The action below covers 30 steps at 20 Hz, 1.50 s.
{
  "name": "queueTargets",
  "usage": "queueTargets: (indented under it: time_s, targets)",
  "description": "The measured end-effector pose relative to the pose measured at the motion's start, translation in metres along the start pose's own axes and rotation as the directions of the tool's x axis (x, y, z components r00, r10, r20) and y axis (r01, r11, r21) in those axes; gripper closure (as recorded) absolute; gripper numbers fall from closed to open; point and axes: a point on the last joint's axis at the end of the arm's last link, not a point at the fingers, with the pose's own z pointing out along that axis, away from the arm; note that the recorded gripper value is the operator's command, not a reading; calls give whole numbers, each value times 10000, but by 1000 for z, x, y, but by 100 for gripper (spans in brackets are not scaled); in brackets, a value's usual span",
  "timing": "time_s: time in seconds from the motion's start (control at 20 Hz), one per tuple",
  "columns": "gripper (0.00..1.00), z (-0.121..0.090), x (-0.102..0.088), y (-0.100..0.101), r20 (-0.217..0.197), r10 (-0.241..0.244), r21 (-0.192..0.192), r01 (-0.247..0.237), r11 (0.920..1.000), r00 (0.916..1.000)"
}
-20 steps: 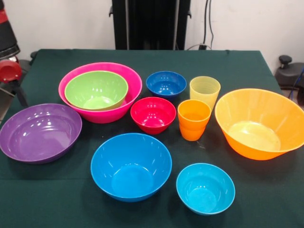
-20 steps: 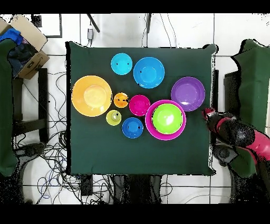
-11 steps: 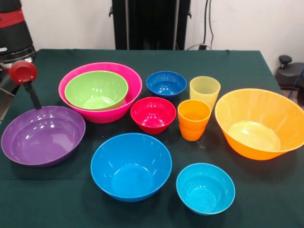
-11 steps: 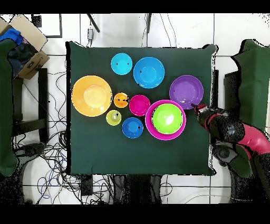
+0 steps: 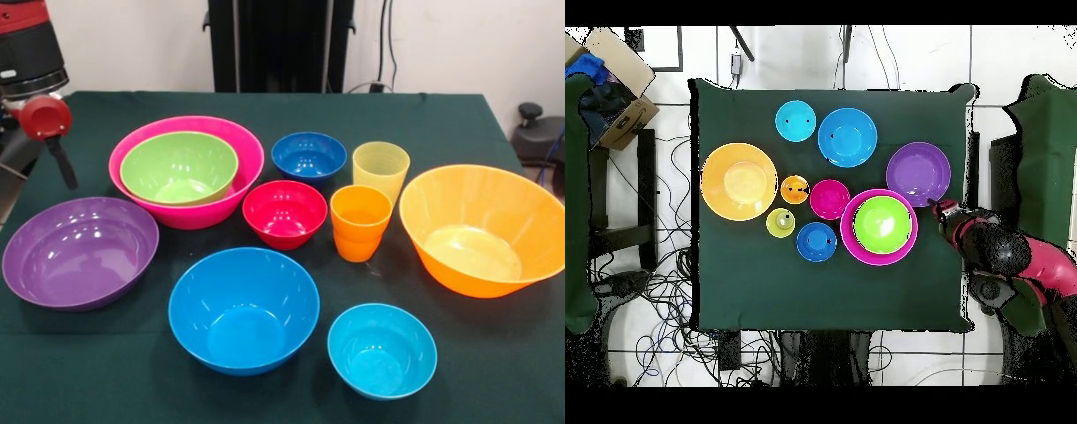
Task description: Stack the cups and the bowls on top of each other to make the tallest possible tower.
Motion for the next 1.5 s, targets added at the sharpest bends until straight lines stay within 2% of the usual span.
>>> queueTargets:
  time_s: [0.5,1.1,1.5]
  targets:
    - [0,0,1,1,-2,28,4,-28,10000,10000]
    - [0,20,-4,28,558,642,153,-652,9978,9964]
    - [0,32,-5,48,906,1132,287,-1162,9928,9894]
